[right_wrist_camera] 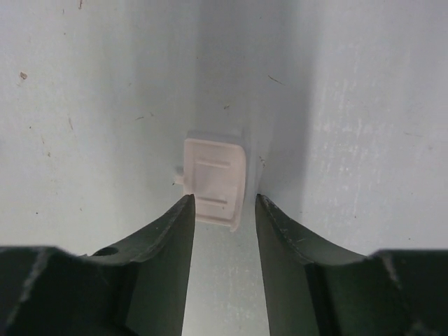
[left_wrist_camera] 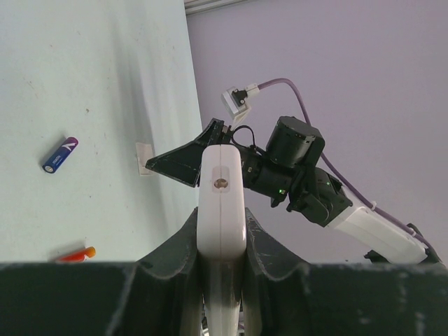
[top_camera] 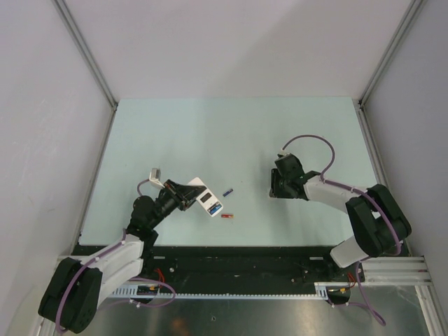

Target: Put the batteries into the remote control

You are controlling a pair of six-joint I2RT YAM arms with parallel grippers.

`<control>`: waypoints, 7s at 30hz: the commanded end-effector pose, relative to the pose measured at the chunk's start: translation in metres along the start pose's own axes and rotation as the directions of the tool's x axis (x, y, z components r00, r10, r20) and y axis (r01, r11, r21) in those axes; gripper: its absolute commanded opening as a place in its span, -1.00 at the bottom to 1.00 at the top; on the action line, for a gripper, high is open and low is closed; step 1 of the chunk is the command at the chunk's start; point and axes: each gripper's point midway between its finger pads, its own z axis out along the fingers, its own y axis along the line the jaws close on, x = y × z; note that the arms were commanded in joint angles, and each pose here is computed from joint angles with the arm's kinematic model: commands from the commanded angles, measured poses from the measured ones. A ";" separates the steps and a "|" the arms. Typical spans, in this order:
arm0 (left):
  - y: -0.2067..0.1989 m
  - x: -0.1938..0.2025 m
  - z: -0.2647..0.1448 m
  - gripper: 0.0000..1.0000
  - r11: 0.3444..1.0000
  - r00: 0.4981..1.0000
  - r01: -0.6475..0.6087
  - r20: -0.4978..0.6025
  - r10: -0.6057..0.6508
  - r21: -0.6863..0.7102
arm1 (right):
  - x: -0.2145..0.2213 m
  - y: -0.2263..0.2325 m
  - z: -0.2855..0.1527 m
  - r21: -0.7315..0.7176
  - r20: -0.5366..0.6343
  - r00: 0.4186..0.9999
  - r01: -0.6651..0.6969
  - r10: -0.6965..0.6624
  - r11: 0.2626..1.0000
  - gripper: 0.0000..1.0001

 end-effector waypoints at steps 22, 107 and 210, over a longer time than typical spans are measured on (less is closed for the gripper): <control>0.032 0.013 -0.017 -1.00 0.999 1.000 0.007 -0.006 -0.008 -0.052 | -0.006 0.029 -0.015 -0.142 0.045 0.998 0.046 -0.040 0.989 0.20; 0.029 0.019 -0.020 -1.00 0.999 0.999 -0.002 -0.040 0.001 -0.032 | 0.061 0.075 -0.055 -0.107 -0.054 0.974 0.215 -0.222 0.971 -0.71; 0.019 0.022 -0.019 -1.00 1.000 0.998 0.005 -0.068 -0.005 -0.007 | -0.015 0.069 -0.046 -0.068 0.179 0.974 0.152 -0.138 0.986 0.75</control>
